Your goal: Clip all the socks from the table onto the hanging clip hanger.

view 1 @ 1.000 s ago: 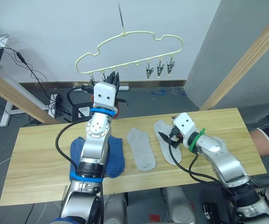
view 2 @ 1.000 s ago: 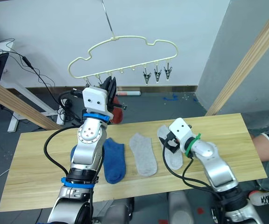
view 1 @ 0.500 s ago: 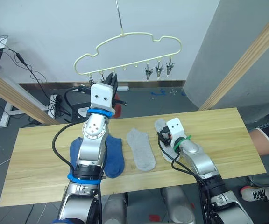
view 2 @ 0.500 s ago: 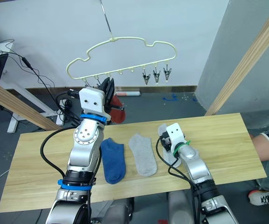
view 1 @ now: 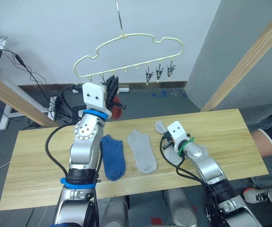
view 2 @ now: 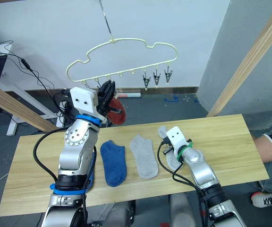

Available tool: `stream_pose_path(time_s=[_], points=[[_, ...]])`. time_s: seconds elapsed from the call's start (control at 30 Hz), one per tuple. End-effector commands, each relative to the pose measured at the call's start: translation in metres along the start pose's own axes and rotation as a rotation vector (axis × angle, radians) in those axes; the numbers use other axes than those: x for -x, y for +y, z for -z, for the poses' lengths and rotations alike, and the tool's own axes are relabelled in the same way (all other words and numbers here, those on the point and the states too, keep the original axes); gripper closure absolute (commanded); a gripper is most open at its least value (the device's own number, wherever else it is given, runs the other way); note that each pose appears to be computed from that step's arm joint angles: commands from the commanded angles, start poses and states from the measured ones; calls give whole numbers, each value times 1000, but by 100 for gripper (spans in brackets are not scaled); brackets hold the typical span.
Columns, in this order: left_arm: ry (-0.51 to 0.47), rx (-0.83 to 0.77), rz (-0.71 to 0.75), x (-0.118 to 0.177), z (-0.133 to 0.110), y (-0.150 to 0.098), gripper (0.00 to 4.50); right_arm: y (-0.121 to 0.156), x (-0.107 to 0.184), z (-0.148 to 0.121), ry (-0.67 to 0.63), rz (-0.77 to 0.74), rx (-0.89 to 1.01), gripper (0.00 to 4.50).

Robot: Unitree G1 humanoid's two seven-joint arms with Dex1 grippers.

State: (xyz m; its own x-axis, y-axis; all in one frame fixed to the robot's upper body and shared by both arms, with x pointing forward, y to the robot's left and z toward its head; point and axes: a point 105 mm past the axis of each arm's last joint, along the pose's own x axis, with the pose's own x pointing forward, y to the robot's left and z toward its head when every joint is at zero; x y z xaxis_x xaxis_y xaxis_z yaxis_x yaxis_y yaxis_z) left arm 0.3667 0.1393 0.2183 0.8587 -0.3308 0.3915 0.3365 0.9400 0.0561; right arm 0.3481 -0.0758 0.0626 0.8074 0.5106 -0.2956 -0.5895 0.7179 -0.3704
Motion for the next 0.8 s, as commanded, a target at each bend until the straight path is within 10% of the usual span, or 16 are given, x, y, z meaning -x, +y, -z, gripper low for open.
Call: stream_pose_path(time_s=[0.03,0.8], points=[[-27,57,63,1,-20,1,446,14,6,-63,-221,-92,231,450],[70,371,175,7,-37,0,446,30,-12,-152,-551,-163,340,450]])
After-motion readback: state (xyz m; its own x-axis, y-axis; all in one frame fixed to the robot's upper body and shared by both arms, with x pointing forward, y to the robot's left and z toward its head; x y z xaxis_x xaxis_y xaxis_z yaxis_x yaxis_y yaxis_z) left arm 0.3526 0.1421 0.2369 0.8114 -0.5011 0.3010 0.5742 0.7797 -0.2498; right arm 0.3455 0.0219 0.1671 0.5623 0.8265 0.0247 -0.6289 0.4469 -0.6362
